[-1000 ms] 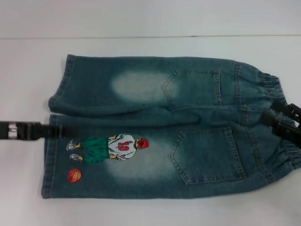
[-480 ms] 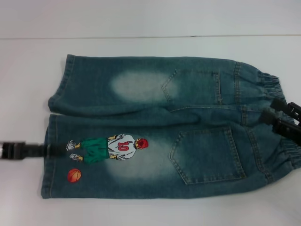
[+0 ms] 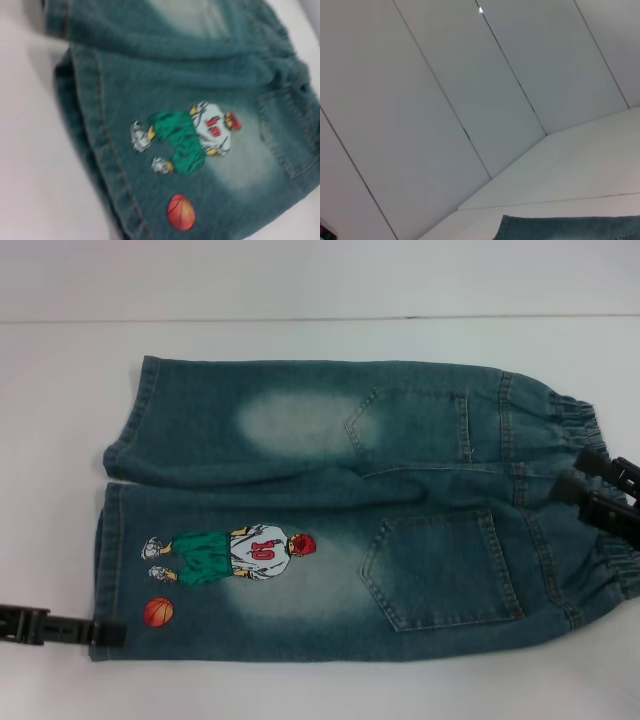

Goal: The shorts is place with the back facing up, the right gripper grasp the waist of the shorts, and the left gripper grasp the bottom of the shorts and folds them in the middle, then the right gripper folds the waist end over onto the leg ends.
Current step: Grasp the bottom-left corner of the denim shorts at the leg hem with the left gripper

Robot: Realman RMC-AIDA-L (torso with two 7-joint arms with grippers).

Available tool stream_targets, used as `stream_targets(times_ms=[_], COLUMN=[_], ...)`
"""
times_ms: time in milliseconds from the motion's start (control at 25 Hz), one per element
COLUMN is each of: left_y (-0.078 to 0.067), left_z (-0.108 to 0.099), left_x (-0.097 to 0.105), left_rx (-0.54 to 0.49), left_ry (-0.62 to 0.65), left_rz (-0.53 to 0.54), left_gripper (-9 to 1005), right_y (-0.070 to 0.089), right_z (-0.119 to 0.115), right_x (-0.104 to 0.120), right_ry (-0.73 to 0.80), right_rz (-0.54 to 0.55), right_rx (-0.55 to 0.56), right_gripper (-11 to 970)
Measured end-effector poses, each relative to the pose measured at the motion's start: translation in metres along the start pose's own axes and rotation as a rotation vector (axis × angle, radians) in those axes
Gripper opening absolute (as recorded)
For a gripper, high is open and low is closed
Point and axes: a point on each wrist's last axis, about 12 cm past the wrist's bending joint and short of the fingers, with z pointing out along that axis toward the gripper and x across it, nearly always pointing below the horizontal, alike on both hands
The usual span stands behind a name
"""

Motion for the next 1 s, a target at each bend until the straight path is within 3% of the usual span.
stream_targets(times_ms=[200,640,1000], left_y=[-0.003,-0.018,-0.004], left_z=[0.010,0.017,0.009], left_x=[-0.002,-0.016,-0.013], left_rx=[-0.014,0.048,-0.087], left_ry=[0.060,0.060,0.057], left_rz=[0.010,0.066,0.007], left_gripper=[908,907,907], right_y=[0.000,0.000,-0.001], right_z=[-0.001,-0.002,-0.003], right_x=[0.000,0.000,0.001], right_ry=[0.000,0.000,-0.001], right_rz=[0.001,0.001,0.002], right_rx=[0.003,0.005,0.011], right_gripper=[883,883,882])
